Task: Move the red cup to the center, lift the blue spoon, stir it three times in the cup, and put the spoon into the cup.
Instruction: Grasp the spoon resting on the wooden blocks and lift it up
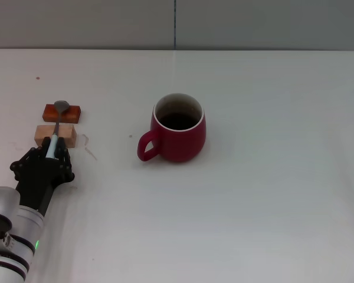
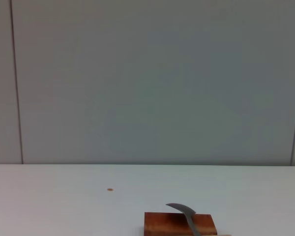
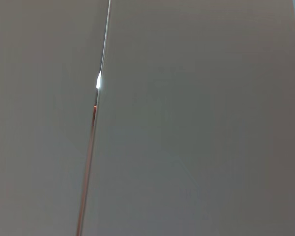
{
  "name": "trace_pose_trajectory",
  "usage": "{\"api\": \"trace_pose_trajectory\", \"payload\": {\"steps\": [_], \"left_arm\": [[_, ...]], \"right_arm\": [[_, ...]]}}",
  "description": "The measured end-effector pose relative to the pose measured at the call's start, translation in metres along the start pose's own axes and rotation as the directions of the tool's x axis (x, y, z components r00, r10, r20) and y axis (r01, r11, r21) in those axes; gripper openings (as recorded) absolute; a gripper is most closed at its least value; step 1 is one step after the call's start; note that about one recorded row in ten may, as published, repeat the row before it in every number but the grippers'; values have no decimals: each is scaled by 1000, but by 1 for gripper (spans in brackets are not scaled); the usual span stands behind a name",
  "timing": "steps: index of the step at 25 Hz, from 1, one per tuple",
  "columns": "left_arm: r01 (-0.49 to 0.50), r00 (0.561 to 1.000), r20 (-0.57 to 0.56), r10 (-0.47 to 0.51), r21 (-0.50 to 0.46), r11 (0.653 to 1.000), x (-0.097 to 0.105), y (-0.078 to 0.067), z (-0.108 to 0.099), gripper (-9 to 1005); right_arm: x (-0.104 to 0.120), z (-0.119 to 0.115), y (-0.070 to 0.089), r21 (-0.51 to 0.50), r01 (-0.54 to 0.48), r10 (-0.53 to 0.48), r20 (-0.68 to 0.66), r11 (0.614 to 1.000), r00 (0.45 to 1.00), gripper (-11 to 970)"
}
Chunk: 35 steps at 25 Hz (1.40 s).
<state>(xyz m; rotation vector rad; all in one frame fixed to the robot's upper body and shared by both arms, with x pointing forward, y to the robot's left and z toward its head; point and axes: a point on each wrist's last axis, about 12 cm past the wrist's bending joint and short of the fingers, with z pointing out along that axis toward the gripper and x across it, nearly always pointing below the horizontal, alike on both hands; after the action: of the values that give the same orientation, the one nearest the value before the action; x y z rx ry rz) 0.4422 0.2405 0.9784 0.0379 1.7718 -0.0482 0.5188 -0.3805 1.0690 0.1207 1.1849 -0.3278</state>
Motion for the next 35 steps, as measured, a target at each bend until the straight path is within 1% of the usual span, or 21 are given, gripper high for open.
{"api": "trace_pose_trajectory", "payload": {"steps": [2,35], "left_arm": [[0,1000,0,0,0,1000,0,0,0,219],[-6,1000,5,6,-8,1000,1,3,-1,210]], "right_arm": [[0,0,0,0,0,0,0,1000,1000,576],[0,0,0,-3,1,-1,-1,1000,1000,575]]}}
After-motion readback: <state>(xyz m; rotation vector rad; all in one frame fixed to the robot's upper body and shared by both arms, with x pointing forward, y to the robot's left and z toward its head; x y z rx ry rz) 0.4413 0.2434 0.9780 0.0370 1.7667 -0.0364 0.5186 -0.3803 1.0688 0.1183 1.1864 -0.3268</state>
